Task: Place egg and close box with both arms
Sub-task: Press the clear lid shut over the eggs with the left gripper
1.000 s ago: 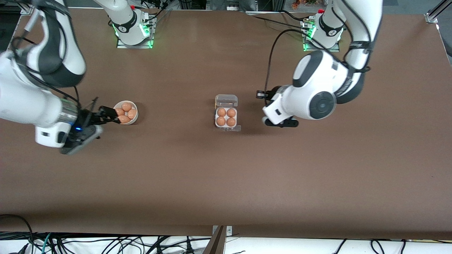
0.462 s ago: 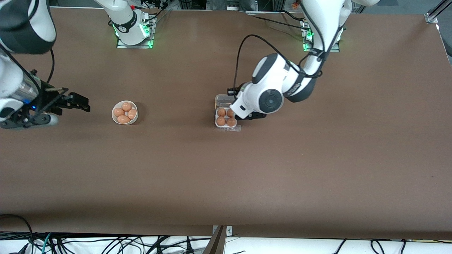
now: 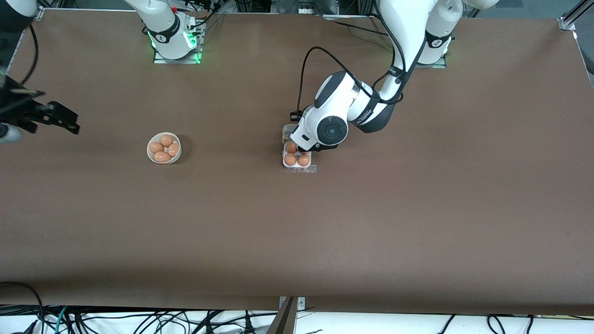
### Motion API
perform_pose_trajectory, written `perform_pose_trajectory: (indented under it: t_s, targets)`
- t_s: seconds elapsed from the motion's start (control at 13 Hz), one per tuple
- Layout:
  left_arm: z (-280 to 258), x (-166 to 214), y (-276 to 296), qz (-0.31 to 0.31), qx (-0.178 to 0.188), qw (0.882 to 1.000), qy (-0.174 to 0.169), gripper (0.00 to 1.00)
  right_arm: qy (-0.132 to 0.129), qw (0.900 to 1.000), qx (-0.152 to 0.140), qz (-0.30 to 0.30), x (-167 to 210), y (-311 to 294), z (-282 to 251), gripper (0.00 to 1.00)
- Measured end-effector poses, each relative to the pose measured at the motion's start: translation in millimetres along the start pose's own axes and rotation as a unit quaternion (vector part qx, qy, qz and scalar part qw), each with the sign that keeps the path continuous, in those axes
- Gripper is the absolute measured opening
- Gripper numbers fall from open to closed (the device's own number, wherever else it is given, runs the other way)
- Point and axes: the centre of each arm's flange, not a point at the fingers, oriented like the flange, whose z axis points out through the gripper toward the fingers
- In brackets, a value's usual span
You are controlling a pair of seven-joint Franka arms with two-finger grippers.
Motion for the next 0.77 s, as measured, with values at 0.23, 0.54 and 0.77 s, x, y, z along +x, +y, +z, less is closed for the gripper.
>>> perform_pose_trajectory:
  t_s: [0.23, 0.54, 0.77]
  targets:
    - [18, 10, 2, -0.005, 0.004, 1.000, 0.001, 0.13, -0.013, 1.000, 0.002, 0.010, -13, 11, -10, 1.00]
    - [-3, 29, -2, -0.015, -0.016, 0.999, 0.031, 0.14, 0.009, 1.000, 0.015, 0.021, -2, 7, -4, 1.00]
    - [-58, 47, -14, -0.025, -0.052, 0.996, 0.065, 0.20, 0.004, 1.000, 0.015, 0.024, 2, 7, 5, 1.00]
